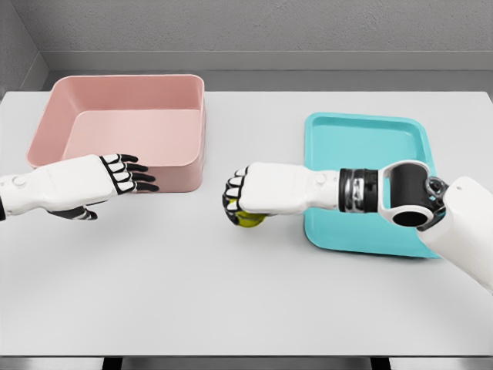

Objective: Put the tennis from the blue tray into the pink basket with both arms

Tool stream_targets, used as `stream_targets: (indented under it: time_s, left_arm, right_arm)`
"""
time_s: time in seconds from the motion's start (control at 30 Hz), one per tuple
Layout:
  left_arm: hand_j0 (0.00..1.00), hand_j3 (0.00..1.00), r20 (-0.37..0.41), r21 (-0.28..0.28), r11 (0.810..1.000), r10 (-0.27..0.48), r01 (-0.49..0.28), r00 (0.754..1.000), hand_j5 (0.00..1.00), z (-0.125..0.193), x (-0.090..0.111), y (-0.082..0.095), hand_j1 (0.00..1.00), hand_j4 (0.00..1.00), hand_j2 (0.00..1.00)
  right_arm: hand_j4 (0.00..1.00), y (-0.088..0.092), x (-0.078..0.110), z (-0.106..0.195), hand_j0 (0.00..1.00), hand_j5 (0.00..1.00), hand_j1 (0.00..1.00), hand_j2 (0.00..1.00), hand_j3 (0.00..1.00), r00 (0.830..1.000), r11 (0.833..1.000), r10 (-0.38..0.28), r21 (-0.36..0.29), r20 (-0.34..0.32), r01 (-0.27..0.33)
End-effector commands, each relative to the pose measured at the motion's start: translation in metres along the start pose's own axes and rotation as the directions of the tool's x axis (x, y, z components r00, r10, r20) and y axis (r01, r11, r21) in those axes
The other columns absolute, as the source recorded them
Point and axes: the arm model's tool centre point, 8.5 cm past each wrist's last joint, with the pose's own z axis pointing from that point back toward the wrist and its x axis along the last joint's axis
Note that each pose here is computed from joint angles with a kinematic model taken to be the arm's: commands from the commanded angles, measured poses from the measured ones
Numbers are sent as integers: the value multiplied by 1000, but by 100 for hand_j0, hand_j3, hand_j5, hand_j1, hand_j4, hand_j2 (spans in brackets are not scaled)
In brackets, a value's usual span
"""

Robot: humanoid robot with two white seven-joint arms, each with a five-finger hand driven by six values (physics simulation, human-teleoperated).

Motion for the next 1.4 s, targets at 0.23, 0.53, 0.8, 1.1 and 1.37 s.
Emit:
stream_targets:
  time_s: [0.23,0.53,0.8,1.1,1.37]
  left_arm:
    - [100,100,0,3,1000,6,-6,1000,100,0,0,0,100,100,100]
    - [100,100,0,3,1000,6,-6,1000,100,0,0,0,100,100,100]
    - [100,100,0,3,1000,6,-6,1000,100,0,0,0,100,100,100]
    - [100,100,0,3,1000,6,-6,1000,100,0,0,0,100,100,100]
    - [100,100,27,11,1000,13,-14,1000,100,-14,7,-5,100,100,100]
  right_arm:
    - [42,17,-4,-16,42,42,42,42,42,1000,999,-30,30,-5,30]
    - [42,32,-6,-31,42,42,42,42,42,999,997,-48,63,-8,48]
    - [68,37,-8,-30,68,68,68,68,68,998,995,-62,72,-16,63]
    - [93,36,-10,-25,93,93,93,93,93,998,995,-57,75,-24,58]
    - [100,-18,-33,39,100,100,100,100,100,986,998,68,1,-149,-69]
